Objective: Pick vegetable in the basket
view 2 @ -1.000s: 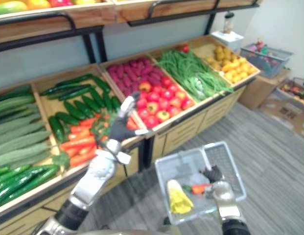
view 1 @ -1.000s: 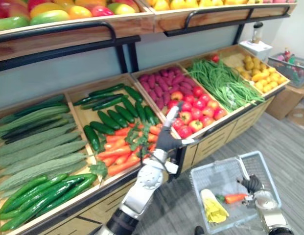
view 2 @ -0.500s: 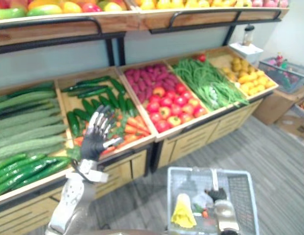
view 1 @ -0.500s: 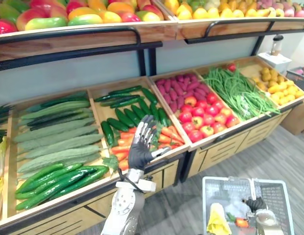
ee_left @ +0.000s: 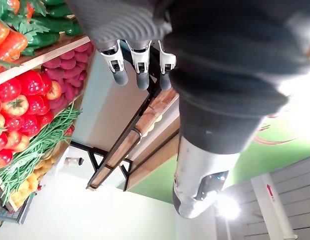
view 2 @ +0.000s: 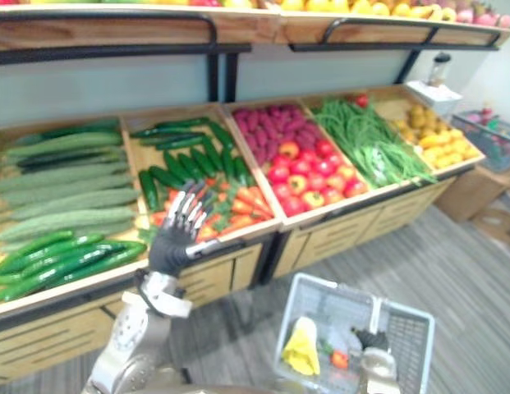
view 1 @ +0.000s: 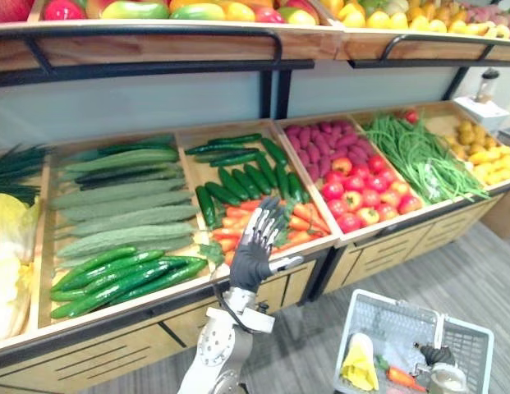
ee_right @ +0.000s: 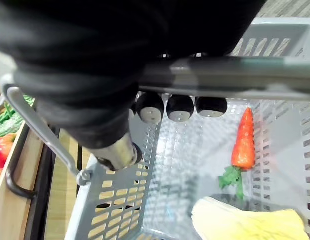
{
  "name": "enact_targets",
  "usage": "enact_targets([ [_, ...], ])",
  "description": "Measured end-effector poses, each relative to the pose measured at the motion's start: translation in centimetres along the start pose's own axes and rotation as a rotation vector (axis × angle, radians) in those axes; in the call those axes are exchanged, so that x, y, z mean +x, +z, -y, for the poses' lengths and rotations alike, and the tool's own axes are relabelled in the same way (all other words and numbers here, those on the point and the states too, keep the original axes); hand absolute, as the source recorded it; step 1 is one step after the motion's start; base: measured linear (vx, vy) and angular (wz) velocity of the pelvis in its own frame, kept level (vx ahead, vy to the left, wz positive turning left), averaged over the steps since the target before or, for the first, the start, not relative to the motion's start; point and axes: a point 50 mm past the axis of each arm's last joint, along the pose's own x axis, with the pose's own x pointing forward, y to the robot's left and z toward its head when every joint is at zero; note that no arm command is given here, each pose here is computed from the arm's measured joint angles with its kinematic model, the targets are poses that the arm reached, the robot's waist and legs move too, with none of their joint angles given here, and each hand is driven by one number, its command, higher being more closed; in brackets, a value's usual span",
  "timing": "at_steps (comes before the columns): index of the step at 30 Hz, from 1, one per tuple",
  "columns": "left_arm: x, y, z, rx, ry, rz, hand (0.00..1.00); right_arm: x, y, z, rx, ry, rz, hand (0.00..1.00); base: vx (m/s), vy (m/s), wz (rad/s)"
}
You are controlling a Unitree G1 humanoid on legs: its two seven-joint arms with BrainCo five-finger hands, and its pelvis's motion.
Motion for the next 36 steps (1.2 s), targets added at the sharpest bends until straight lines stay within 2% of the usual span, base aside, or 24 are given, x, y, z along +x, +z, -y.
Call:
enact_targets([
  [2, 0.5, 0.7, -1.1, 0.025, 0.041, 0.031, 0.00, 0.2, 1.7, -0.6, 0.069, 0.006, 0.045, 1.00, -0.09, 0.348, -0.51],
  [8, 0.4, 1.4, -1.7, 0.045, 0.066, 0.050, 0.00, 0.1, 1.7, -0.3, 0.058, -0.009, 0.057, 1.00, -0.07, 0.218, -0.45],
  [17, -0.2, 2.7, -3.9, 0.085, 0.204, 0.106, 0.00, 0.1, 2.4, -3.4, -0.070, 0.125, 0.072, 1.00, -0.14, -0.086, -1.20],
  [20, -0.2, 1.1, -3.5, 0.040, 0.233, 0.064, 0.00, -0.1, 1.0, -1.6, -0.102, 0.095, 0.049, 1.00, -0.21, -0.247, -0.61],
  [26, -1.6, 0.5, -3.9, 0.054, 0.262, 0.020, 0.00, -0.8, -0.1, 0.7, -0.085, 0.027, 0.072, 1.00, -0.13, -0.203, -0.65],
  [30, -2.5, 0.9, -4.8, 0.097, 0.288, 0.022, 0.00, -0.2, 1.6, 0.8, -0.136, 0.024, 0.122, 1.00, -0.05, -0.050, -1.19],
  [36, -2.2, 2.3, -4.4, 0.105, 0.236, 0.091, 0.00, -0.1, 1.3, 1.6, -0.106, -0.004, 0.103, 1.00, 0.03, 0.045, -0.49],
])
